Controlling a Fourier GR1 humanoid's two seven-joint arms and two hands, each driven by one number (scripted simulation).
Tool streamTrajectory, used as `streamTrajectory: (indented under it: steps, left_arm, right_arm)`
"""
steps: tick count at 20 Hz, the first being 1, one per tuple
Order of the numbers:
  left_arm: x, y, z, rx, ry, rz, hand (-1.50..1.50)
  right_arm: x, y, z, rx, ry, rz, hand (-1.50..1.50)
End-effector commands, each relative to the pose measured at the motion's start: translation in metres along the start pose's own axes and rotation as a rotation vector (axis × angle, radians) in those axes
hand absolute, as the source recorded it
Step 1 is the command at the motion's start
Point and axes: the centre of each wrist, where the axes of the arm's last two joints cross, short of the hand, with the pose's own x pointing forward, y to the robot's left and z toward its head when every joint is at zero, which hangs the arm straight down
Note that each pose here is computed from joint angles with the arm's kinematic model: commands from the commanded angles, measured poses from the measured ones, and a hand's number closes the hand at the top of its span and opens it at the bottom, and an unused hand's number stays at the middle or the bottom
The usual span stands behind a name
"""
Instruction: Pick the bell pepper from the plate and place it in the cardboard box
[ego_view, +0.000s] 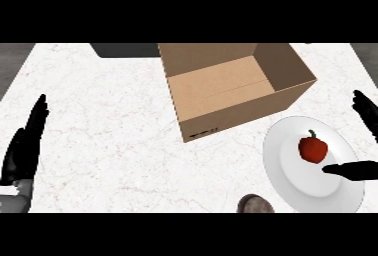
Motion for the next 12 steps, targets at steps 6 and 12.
streamTrajectory:
  steps: [6, 12]
  left_arm:
    - [-0.031, 0.025, 0.007, -0.014, 0.101, -0.082, 0.00]
    - [-0.011, 0.005, -0.005, -0.020, 0.102, -0.074, 0.00]
  right_arm:
    - [-0.103, -0.035, 0.076, -0.069, -0.174, -0.102, -1.50]
    - [-0.085, -0.070, 0.050, 0.092, -0.055, 0.346, -1.50]
